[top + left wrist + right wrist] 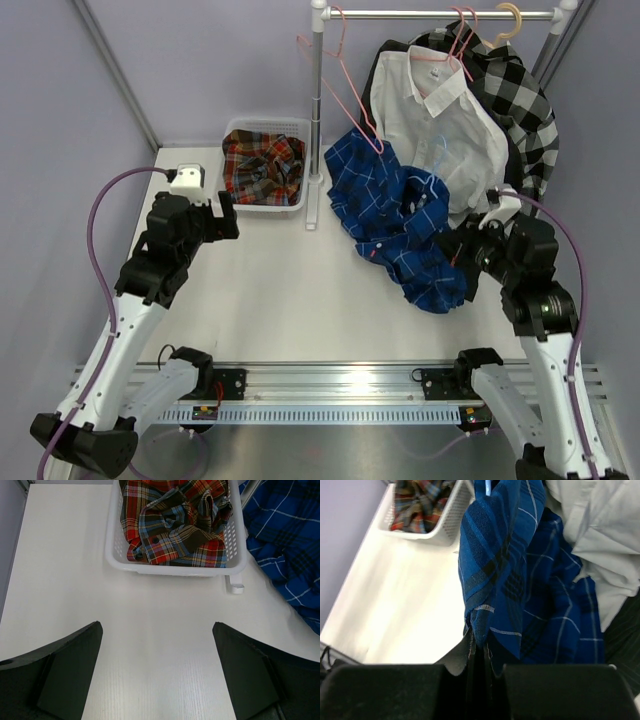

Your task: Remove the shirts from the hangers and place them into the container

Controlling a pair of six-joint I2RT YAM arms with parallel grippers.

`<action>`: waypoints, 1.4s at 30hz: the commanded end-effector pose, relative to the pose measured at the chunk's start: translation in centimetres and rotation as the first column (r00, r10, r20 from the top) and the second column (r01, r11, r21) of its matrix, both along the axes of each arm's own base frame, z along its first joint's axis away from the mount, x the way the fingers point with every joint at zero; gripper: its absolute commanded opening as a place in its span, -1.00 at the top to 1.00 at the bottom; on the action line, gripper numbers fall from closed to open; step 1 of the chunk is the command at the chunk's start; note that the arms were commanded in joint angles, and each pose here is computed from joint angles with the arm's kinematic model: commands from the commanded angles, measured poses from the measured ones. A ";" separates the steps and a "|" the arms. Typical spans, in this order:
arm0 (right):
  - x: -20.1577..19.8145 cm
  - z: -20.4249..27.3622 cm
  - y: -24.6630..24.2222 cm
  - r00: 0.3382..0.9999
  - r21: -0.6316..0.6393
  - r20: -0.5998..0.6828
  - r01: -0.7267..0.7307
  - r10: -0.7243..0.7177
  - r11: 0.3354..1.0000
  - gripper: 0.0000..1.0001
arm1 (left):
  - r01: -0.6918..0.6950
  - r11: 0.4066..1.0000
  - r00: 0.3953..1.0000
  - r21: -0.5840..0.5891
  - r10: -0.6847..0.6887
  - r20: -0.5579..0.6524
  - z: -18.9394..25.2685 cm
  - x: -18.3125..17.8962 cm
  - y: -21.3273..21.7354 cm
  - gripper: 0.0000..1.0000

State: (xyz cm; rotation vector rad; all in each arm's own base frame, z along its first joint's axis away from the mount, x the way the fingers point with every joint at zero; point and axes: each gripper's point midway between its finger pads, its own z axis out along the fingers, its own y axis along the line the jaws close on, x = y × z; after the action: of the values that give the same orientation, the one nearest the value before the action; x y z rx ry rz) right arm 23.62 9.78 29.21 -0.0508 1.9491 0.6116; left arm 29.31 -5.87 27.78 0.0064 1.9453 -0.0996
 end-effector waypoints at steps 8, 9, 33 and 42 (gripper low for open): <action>-7.9 5.1 5.0 0.914 0.093 0.124 -0.399 0.387 0.912 1.00 | 0.097 0.992 0.994 -0.078 -0.093 0.058 2.0 0.5 -2.2 -0.98; -8.3 6.1 5.3 0.901 0.093 0.141 -0.424 0.409 0.901 1.00 | 0.106 0.991 0.993 -0.085 -0.100 0.066 2.4 0.4 -2.4 -0.98; -5.2 13.5 15.7 0.697 0.049 0.220 -0.707 0.683 0.705 1.00 | 0.481 0.826 0.869 -0.294 -0.406 0.281 16.9 -3.3 -13.2 -0.98; -4.1 10.2 21.5 0.672 0.037 0.143 -0.737 0.727 0.675 1.00 | 0.425 0.862 0.901 -0.276 -0.373 0.224 13.3 -3.0 -12.4 -0.97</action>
State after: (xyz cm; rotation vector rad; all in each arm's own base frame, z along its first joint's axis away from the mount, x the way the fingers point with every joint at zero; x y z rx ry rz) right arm 18.62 29.72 37.48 -0.8449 1.8473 1.2100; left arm 26.38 -18.54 40.55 0.2241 1.7511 -0.6738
